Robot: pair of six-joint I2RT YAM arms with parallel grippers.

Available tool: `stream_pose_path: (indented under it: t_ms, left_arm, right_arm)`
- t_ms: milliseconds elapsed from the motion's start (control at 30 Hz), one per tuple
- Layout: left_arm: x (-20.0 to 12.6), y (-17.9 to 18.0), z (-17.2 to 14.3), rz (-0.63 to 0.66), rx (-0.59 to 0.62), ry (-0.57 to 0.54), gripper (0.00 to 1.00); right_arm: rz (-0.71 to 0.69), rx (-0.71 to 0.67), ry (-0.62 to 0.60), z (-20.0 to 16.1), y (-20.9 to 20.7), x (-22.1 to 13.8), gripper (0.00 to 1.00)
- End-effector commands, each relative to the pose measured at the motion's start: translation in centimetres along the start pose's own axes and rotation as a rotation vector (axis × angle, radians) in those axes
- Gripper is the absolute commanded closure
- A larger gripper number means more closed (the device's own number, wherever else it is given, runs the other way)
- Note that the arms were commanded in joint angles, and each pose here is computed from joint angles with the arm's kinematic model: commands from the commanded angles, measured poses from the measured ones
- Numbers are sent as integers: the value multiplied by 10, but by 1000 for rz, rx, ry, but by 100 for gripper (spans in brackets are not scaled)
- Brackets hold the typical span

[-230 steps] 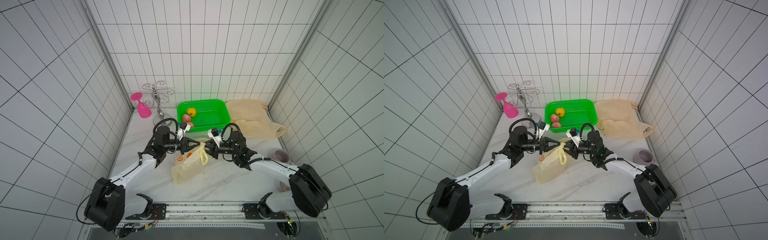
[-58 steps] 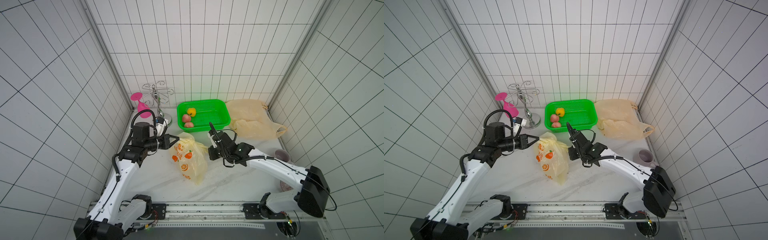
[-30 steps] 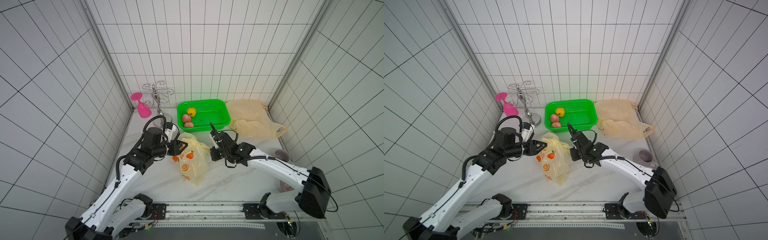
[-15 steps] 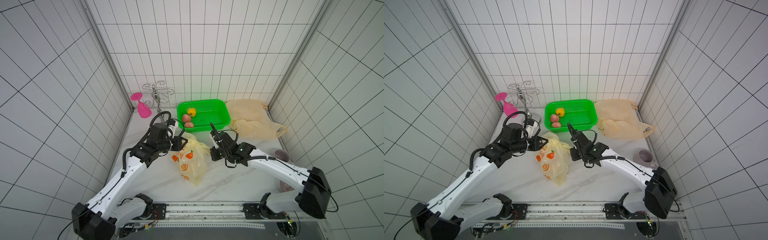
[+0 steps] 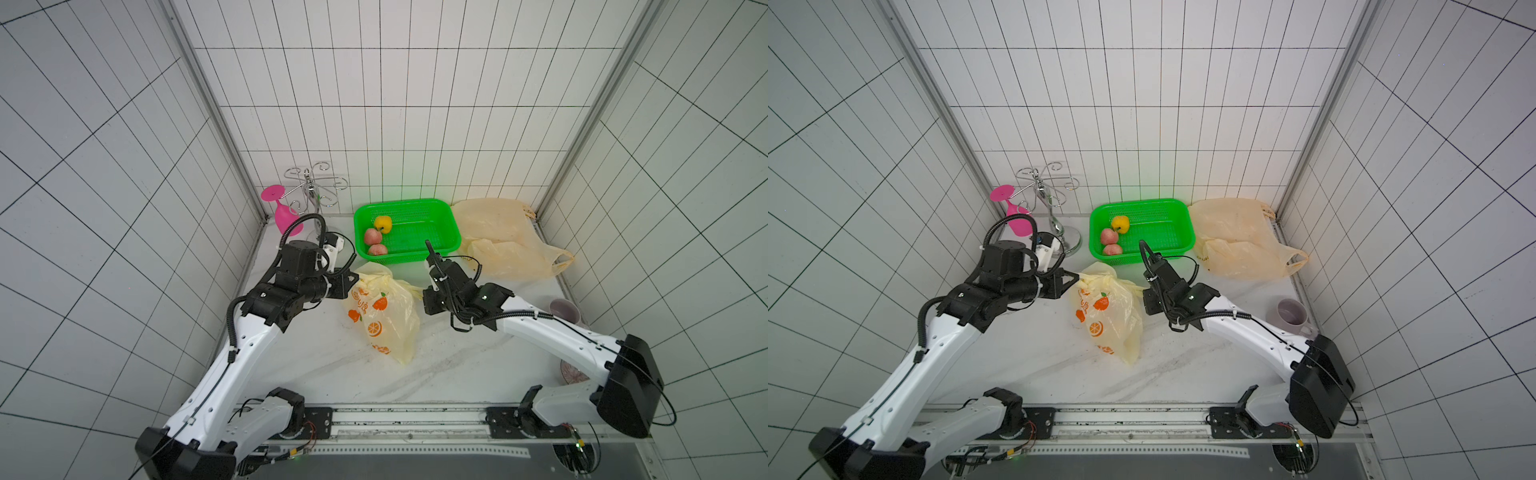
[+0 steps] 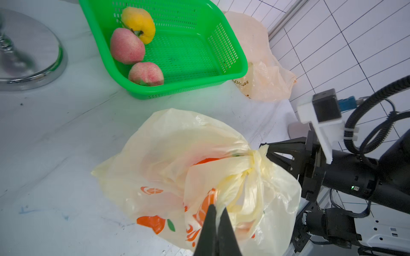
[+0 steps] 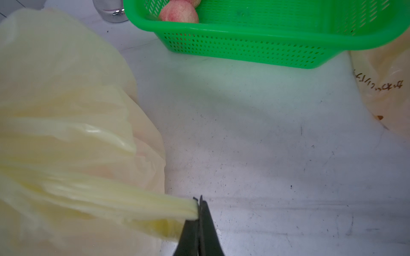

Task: Place the peach into a plastic bag & tie a knot
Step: Tie the plastic bag at the center of the board, then move the plastic bag to the center of the board.

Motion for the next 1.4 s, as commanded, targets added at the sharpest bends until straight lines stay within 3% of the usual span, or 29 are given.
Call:
stream_pose_path:
  t_ms: [0, 133, 300, 467, 733, 900, 1000, 1100, 1233, 1333, 1367]
  left_arm:
    - [-5, 24, -15, 116, -8, 1, 100]
    - [8, 34, -33, 125, -44, 36, 100]
    - [6, 56, -47, 261, -108, 68, 100]
    - [17, 77, -69, 290, -182, 99, 100]
    - [13, 100, -73, 364, -258, 103, 100]
    - [13, 94, -58, 280, -243, 59, 99]
    - [2, 87, -40, 272, -226, 9, 73]
    - [-22, 76, -15, 341, -167, -65, 55]
    - [-55, 61, 17, 444, -91, -172, 43]
    - [-66, 49, 40, 430, -40, -247, 38]
    - [-68, 46, 45, 424, -21, -272, 31]
  right_arm:
    - [-369, 19, 55, -15, -53, 7, 100]
    - [-423, -3, 78, -15, -55, 13, 100]
    - [-635, -60, 134, -32, -85, 27, 100]
    - [-669, -15, 153, -37, -101, 32, 100]
    - [-628, 40, 209, -32, -106, 32, 100]
    - [-282, 30, 207, -31, -42, 27, 100]
    - [-85, 58, 202, -30, 2, 31, 100]
    - [25, 103, 202, -24, 28, 43, 100]
    - [183, 150, 238, -19, 70, 60, 100]
    - [269, 137, 278, -18, 111, 73, 100]
    - [298, 138, 294, -18, 123, 79, 100]
Point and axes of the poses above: each gripper's point midway between its finger pads, its own x axis out along the fingers, its own y axis along the line the jaws close on, z = x × y, the point moved 10 cm from there along -x, back along the fingers, and after that the axes turned 11 degrees about x, right-handed, at the moved point
